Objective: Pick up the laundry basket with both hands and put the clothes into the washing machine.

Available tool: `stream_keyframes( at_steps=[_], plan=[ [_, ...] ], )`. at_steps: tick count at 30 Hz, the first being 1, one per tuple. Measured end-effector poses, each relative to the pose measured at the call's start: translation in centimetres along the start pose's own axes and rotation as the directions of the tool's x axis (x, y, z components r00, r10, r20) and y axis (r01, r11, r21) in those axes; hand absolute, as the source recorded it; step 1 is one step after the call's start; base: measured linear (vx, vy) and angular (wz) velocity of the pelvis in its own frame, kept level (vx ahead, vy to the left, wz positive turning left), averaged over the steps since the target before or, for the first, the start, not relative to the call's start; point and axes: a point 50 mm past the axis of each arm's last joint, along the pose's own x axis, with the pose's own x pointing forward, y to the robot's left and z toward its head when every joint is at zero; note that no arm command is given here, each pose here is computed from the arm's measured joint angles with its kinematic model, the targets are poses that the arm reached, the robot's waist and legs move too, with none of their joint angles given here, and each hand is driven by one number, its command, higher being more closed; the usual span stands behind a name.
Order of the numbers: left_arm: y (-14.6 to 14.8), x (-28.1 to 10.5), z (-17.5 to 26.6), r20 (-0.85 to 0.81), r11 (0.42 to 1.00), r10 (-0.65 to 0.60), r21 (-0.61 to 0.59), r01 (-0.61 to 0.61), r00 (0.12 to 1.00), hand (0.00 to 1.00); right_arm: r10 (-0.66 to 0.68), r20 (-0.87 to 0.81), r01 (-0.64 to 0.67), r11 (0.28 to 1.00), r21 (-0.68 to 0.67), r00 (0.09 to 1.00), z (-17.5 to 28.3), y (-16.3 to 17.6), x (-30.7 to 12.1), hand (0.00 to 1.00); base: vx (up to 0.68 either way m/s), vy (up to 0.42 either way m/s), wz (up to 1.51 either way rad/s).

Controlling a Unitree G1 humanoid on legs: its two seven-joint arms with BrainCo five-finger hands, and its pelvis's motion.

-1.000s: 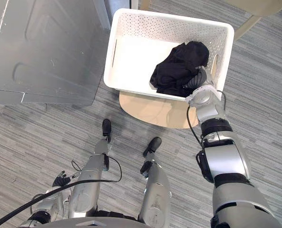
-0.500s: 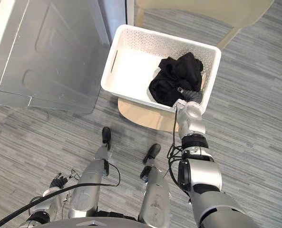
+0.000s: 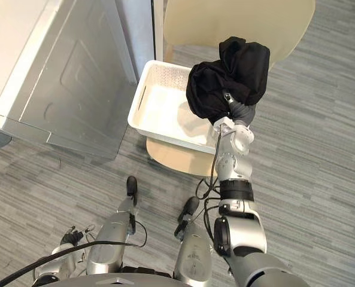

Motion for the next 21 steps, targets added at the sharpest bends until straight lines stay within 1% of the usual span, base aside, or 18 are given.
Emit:
stream_keyframes(
  at_steps=[2, 4, 6, 9, 10, 11, 12, 13, 15, 16, 18, 19, 20, 21],
  plan=[
    [0.0, -0.2, 0.0, 0.012, 1.0, -0.003, 0.002, 0.003, 1.0, 0.0, -0.002, -0.008, 0.003, 1.0, 0.009, 1.0, -0.6, -0.6, -1.1, 1.0, 0.11, -0.04, 0.08],
    [-0.3, -0.6, 0.8, 0.064, 1.0, -0.02, -0.011, 0.021, 0.998, 0.0, -0.006, -0.014, 0.007, 1.0, 0.018, 1.0, -1.0, -1.1, -2.1, 1.0, 0.12, -0.034, 0.05],
    [-1.1, -1.2, 2.5, 0.148, 0.998, -0.056, -0.009, 0.058, 0.987, 0.0, -0.005, -0.006, 0.005, 1.0, 0.024, 1.0, -1.0, -1.4, -2.8, 1.0, 0.1, -0.029, -0.01],
    [-2.8, -2.8, 7.2, 0.352, 0.991, -0.125, -0.007, 0.136, 0.928, 0.0, 0.01, 0.007, -0.01, 1.0, 0.024, 1.0, -0.7, -1.3, -3.2, 1.0, 0.09, -0.039, -0.04],
    [-3.4, -3.7, 8.9, 0.426, 0.986, -0.141, -0.017, 0.164, 0.894, 0.0, 0.022, 0.015, -0.023, 0.999, 0.026, 1.0, -0.6, -1.2, -3.6, 1.0, 0.04, -0.008, -0.09],
    [-3.6, -4.2, 9.8, 0.465, 0.984, -0.15, -0.019, 0.179, 0.873, 0.0, 0.026, 0.017, -0.026, 0.999, 0.029, 1.0, -0.6, -1.3, -3.9, 1.0, 0.05, -0.007, -0.17],
    [-4.0, -5.2, 11.5, 0.534, 0.979, -0.164, -0.017, 0.205, 0.83, 0.0, 0.036, 0.016, -0.036, 0.999, 0.038, 0.999, -0.7, -1.2, -4.3, 1.0, 0.05, -0.012, -0.18],
    [-4.2, -5.7, 12.3, 0.564, 0.976, -0.169, -0.017, 0.216, 0.808, 0.0, 0.043, 0.014, -0.043, 0.998, 0.041, 0.999, -0.8, -1.1, -4.5, 1.0, 0.06, -0.017, -0.23],
    [-4.9, -7.6, 15.4, 0.677, 0.965, -0.186, -0.011, 0.262, 0.712, 0.0, 0.079, 0.004, -0.079, 0.996, 0.036, 0.997, -1.1, -0.6, -4.9, 1.0, 0.04, -0.006, -0.23],
    [-5.2, -8.1, 16.2, 0.7, 0.962, -0.191, -0.007, 0.273, 0.688, 0.0, 0.09, 0.001, -0.09, 0.995, 0.035, 0.996, -1.1, -0.5, -5.0, 1.0, 0.02, 0.005, -0.3],
    [-6.3, -9.9, 19.0, 0.778, 0.947, -0.215, 0.019, 0.32, 0.59, 0.0, 0.143, 0.019, -0.143, 0.989, 0.044, 0.99, -0.7, 0.6, -5.4, 1.0, 0.03, 0.0, -0.26],
    [-6.6, -10.4, 19.6, 0.796, 0.944, -0.217, 0.023, 0.329, 0.565, 0.0, 0.156, 0.028, -0.157, 0.986, 0.047, 0.987, -0.5, 0.9, -5.5, 1.0, 0.01, 0.003, -0.27],
    [-7.2, -11.5, 20.8, 0.832, 0.935, -0.225, 0.038, 0.353, 0.507, 0.0, 0.193, 0.04, -0.195, 0.979, 0.051, 0.98, -0.2, 1.5, -5.9, 1.0, 0.0, 0.006, -0.29],
    [-7.5, -12.2, 21.5, 0.851, 0.93, -0.229, 0.047, 0.366, 0.473, 0.0, 0.221, 0.046, -0.223, 0.973, 0.052, 0.974, -0.1, 2.0, -6.2, 1.0, 0.01, 0.004, -0.33]
  ],
)
